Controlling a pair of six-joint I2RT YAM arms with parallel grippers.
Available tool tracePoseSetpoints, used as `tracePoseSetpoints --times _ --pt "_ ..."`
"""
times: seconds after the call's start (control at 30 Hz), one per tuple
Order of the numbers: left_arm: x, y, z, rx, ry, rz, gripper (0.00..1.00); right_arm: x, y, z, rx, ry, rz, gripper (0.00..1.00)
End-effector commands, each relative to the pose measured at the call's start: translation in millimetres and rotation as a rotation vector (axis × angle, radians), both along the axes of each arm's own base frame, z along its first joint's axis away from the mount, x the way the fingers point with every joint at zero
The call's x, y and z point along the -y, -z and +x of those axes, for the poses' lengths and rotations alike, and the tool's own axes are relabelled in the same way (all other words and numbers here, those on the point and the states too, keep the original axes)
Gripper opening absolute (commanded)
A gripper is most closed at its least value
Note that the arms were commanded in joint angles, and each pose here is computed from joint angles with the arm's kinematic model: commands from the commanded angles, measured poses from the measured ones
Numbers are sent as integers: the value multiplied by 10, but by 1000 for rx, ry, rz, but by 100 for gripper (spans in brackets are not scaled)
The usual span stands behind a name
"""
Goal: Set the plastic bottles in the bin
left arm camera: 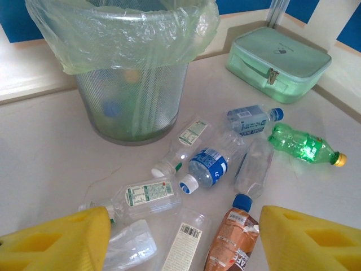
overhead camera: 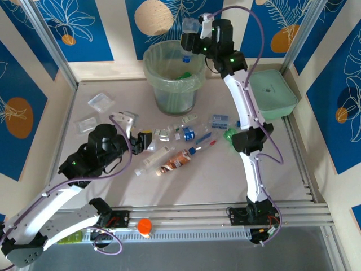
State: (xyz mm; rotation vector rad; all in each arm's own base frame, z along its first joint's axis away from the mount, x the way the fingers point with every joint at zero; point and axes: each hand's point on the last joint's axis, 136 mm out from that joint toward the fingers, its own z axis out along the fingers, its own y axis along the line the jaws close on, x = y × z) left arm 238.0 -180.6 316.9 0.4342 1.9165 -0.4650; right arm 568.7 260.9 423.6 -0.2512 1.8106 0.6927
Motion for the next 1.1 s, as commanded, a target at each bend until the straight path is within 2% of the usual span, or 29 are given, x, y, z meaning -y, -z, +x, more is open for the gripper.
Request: tracePoseSetpoints --times 0.0,0.13,0.27,0.5,0.83,1.07 --pt "25 -70 -27 13 20 -24 70 -96 139 59 -41 -35 45 53" --pt "4 -79 -18 18 11 -27 70 -137 512 194 -122 -20 55 53" --pt "27 -68 -16 8 24 -32 70 -224 826 209 -169 -11 -14 53" --pt "-10 -87 -1 8 18 -43 71 -311 1182 142 -228 -21 -115 61" --pt "-34 -98 -12 15 15 -44 71 -283 1126 107 -229 -4 -120 70" --pt "-60 -106 1 17 6 -44 71 -282 835 18 -176 -16 -107 70"
